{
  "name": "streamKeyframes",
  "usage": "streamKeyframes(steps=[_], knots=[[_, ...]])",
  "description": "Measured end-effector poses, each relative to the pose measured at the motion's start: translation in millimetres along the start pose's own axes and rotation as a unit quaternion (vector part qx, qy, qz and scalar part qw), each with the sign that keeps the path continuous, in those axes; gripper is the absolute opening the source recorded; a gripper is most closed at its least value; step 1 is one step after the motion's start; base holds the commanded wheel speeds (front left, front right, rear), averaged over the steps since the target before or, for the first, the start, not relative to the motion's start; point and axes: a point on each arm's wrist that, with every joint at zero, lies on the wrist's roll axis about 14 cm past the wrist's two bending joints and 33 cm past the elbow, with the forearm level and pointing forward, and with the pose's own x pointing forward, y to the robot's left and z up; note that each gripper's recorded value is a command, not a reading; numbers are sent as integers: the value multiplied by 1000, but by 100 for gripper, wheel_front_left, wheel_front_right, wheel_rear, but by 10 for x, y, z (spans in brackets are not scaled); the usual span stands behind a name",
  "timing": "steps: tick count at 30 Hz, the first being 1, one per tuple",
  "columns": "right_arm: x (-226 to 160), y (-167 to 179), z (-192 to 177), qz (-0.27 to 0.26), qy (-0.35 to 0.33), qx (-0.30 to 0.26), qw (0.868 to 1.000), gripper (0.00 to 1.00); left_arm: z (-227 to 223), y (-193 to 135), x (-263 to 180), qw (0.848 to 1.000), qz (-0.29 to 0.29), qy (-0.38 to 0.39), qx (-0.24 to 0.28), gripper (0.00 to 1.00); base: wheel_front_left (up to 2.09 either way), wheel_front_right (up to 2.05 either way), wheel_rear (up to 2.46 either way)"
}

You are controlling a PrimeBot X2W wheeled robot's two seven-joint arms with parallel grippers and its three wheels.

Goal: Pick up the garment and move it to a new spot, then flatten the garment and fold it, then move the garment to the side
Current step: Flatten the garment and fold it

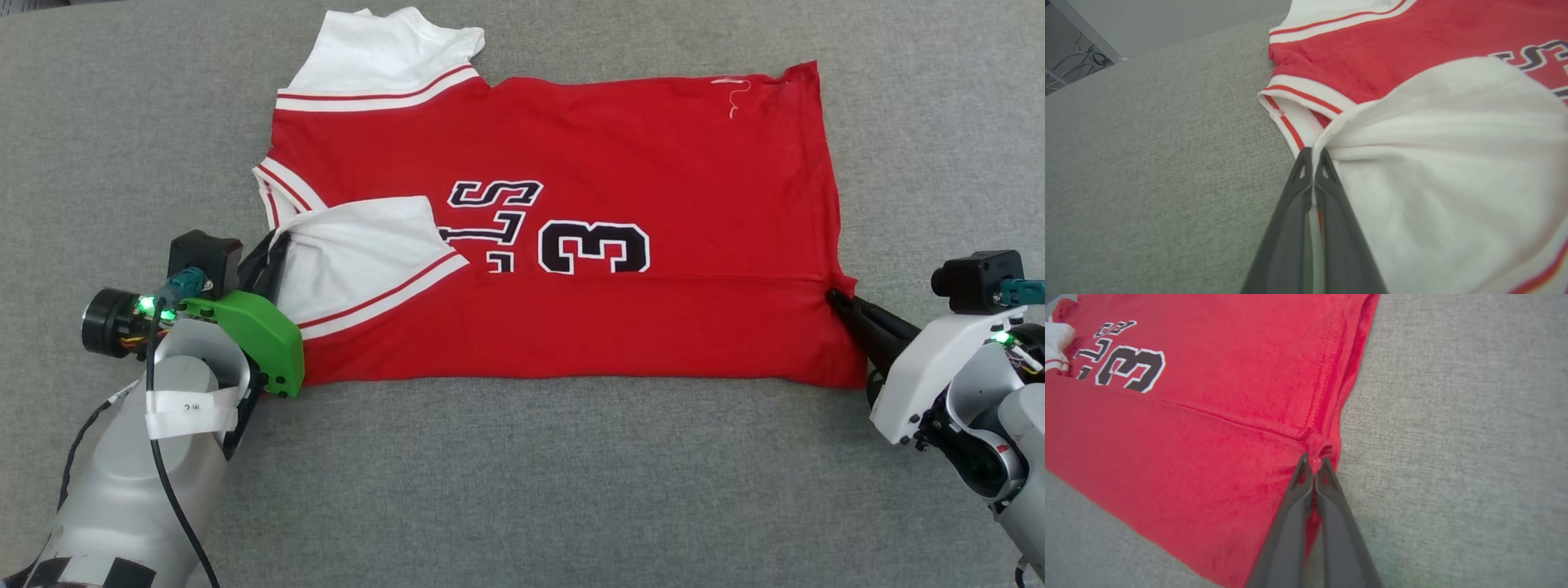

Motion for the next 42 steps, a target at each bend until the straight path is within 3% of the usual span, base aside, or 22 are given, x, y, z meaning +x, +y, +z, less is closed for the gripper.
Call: streamKeyframes(steps=[3,4,5,6,7,17,24,28,36,42], knots=[[17,13,9,3,-2,-4,1000,0,-41,-9,4,1000,1,7,-1,0,0,0,0],[17,18,23,3,-6,-4,1000,0,-39,2,4,1000,3,9,-1,34,0,0,0],[11,21,32,3,-10,-4,1000,20,-29,15,0,1000,6,8,-3,100,0,0,0],[3,26,44,3,-14,-5,1000,46,-15,25,-9,1000,7,7,-3,100,0,0,0],[-5,33,61,4,-18,-6,1000,100,3,33,-18,1000,9,5,-3,100,0,0,0],[-231,43,455,3,-93,-29,995,100,385,104,-173,1000,10,-21,9,100,0,0,0],[-374,135,578,7,-115,-44,992,100,436,-6,-361,996,-31,77,-16,100,0,0,0],[-390,231,612,15,-117,-50,992,100,483,-16,-517,987,-58,149,-13,100,0,0,0],[-430,307,624,19,-121,-48,991,100,308,-99,-783,954,-102,282,1,100,0,0,0],[-438,297,545,15,-111,-40,993,100,105,-179,-818,935,-119,335,-4,100,0,0,0]])
